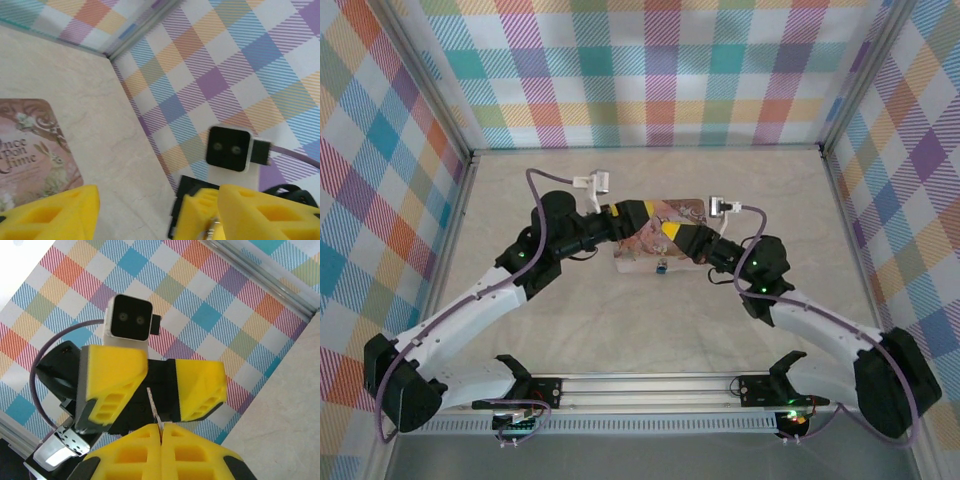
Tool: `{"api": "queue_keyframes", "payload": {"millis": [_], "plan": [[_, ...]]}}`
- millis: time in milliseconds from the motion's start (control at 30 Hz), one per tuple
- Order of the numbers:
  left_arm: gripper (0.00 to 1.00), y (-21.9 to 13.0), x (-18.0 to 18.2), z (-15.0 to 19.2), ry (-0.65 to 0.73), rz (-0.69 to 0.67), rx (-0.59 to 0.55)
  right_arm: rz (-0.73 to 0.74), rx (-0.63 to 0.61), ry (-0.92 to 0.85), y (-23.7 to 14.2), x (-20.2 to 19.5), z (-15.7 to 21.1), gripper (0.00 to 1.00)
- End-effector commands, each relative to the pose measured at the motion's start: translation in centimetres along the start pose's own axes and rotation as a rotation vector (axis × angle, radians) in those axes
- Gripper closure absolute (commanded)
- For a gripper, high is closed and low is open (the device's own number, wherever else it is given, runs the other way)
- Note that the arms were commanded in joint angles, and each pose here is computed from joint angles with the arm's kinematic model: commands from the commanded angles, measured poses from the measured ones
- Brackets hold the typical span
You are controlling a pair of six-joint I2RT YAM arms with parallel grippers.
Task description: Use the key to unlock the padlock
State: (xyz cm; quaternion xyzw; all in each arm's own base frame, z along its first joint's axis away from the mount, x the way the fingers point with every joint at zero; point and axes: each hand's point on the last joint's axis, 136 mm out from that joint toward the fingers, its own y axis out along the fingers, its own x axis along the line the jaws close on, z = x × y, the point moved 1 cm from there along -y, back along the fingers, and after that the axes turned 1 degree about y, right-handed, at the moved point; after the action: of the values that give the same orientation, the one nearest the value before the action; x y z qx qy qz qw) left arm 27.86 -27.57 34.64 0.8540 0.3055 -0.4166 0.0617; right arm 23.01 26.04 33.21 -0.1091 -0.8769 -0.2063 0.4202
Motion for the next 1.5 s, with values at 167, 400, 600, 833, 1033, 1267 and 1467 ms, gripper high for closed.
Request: {"api": "queue_keyframes", "payload": {"millis": [167, 400, 600, 833, 1033, 1267, 1467], "plan": [[0.22, -2.2, 5.6, 1.2, -0.018, -0.254, 0.033, 0.371, 0.0, -0.107, -5.2, -3.4, -0.3, 1.0], [0.17, -2.7, 10.3, 4.3, -0.057, -0.417, 0.101, 0.66, 0.016, -0.223, -9.5, -5.6, -1.4, 1.0], [0.16, -2.6, 10.8, 5.1, -0.06, -0.411, 0.121, 0.636, 0.022, -0.219, -9.2, -5.4, -1.8, 1.0], [0.09, -2.4, 12.7, 5.9, -0.066, -0.499, 0.171, 0.766, 0.014, -0.255, -9.7, -7.4, -3.4, 1.0], [0.02, -1.5, 16.2, 4.9, -0.082, -0.635, 0.137, 1.032, 0.015, -0.314, -11.5, -11.6, -5.6, 1.0], [0.0, 1.1, 19.5, 3.0, -0.099, -0.674, 0.093, 1.321, 0.05, -0.354, -13.8, -17.4, -7.0, 1.0], [0.0, 3.4, 21.8, 3.3, -0.142, -0.675, 0.122, 1.428, 0.114, -0.304, -14.3, -22.1, -6.1, 1.0]]}}
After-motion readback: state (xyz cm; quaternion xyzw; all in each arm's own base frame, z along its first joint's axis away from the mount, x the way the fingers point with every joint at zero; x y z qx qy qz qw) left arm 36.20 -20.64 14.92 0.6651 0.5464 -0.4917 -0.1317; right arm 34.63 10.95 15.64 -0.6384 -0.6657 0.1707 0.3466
